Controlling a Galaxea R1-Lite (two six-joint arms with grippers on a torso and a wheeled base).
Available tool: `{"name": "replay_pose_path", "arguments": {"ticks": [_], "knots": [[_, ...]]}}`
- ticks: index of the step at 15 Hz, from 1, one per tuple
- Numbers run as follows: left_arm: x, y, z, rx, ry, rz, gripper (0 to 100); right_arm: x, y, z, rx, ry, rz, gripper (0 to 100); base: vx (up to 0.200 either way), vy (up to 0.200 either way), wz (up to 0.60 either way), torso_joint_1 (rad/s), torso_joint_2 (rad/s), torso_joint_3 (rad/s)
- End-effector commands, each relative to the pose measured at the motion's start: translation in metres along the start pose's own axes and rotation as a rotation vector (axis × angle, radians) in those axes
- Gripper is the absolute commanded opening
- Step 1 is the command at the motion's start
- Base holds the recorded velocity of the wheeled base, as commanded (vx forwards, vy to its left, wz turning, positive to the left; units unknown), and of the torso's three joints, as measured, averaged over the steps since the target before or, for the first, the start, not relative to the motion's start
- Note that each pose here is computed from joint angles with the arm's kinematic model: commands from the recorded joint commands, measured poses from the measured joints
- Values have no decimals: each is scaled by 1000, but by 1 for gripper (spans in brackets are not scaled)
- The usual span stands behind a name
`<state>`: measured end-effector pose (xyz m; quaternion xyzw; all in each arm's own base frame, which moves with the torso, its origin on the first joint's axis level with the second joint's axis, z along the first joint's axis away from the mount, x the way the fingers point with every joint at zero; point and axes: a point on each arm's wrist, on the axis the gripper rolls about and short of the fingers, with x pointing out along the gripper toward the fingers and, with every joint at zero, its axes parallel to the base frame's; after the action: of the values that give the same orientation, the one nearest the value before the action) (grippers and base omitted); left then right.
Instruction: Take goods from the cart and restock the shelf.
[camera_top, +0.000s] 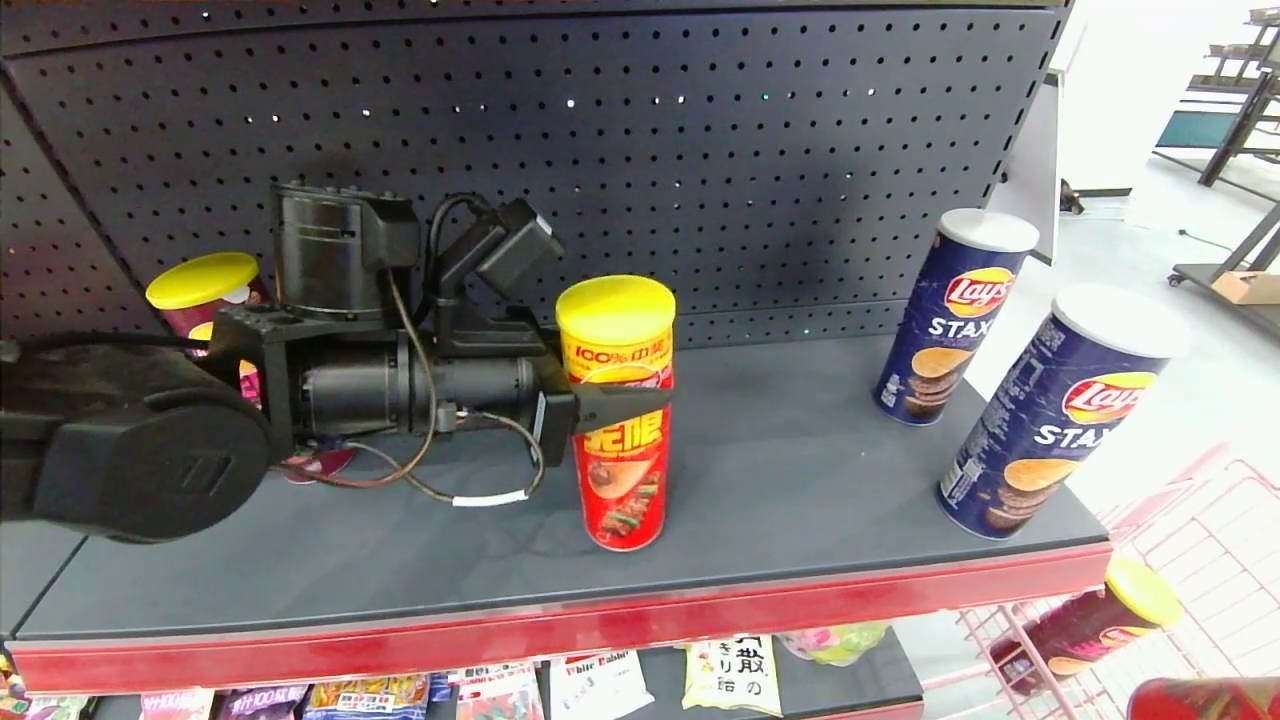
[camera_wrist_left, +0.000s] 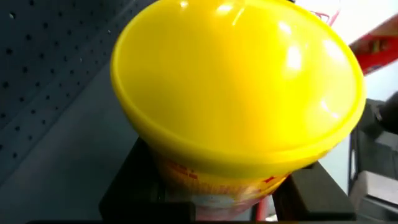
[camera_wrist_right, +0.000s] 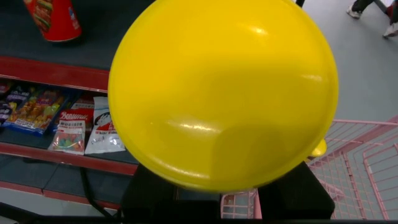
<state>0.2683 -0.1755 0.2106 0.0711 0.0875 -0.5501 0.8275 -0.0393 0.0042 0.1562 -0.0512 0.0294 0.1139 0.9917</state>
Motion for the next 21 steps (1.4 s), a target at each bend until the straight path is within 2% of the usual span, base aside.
{"name": "replay_pose_path", "arguments": {"ticks": [1, 4, 13, 14, 17, 19, 21], "knots": [[-13, -15, -6, -5, 14, -9, 0, 1, 0, 1, 0, 3, 4, 0, 0, 0, 0, 0, 0, 0], [-17, -21, -10, -14, 25, -17, 0, 0, 0, 1, -1, -1, 4, 0, 0, 0, 0, 0, 0, 0], [-16, -22, -15, -7, 27, -22, 0, -1, 0, 3, -2, -9, 1, 0, 0, 0, 0, 0, 0, 0], [-16, -22, -15, -7, 29, -23, 100, -1, 0, 3, -2, -9, 3, 0, 0, 0, 0, 0, 0, 0], [-21, -25, -13, -5, 21, -16, 100, 1, -1, 10, -1, 1, 21, 0, 0, 0, 0, 0, 0, 0], [-27, -29, -13, -3, 19, -11, 100, 7, -3, 26, 3, 17, 77, 0, 0, 0, 0, 0, 0, 0], [-41, -39, -17, -8, 27, 3, 100, 20, -7, 51, 10, 41, 150, 0, 0, 0, 0, 0, 0, 0]]}}
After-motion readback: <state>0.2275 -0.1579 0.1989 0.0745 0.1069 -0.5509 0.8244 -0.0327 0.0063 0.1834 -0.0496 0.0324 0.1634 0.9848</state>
